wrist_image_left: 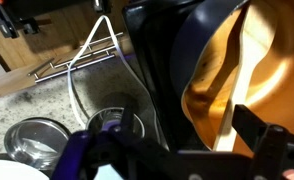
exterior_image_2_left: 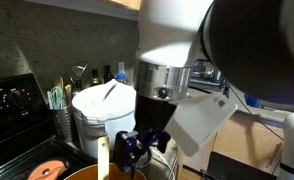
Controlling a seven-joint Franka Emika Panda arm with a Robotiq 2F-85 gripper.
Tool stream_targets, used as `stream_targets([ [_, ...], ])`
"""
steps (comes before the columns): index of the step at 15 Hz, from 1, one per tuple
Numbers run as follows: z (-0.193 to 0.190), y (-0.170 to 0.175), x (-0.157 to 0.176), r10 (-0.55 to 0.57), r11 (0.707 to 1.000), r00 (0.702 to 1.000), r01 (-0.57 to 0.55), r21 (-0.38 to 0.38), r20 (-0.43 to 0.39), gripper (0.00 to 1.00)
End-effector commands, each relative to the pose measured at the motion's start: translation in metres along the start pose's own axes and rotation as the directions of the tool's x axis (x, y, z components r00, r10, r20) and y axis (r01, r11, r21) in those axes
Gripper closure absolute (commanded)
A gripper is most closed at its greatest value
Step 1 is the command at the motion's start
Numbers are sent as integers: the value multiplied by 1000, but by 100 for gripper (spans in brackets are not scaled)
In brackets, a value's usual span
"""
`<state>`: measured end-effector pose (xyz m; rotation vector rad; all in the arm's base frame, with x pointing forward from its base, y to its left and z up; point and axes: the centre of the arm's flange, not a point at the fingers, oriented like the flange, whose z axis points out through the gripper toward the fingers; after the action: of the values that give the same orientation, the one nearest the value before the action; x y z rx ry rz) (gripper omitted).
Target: Use the wooden spoon to mix the plate
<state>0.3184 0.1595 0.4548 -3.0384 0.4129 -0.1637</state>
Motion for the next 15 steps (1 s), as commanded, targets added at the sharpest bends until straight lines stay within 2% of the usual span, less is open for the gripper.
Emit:
stream_targets([
  [1, 28, -9, 28, 82, 996, 995, -80, 39, -53, 0],
  [7, 45, -19, 56, 197, 974, 963, -172, 144, -183, 0],
  [12, 41, -25, 64, 239, 967, 943, -208, 148, -234, 0],
  [13, 40, -25, 63, 242, 967, 940, -212, 143, -239, 25],
  [15, 37, -27, 62, 250, 966, 936, -221, 137, -249, 34],
])
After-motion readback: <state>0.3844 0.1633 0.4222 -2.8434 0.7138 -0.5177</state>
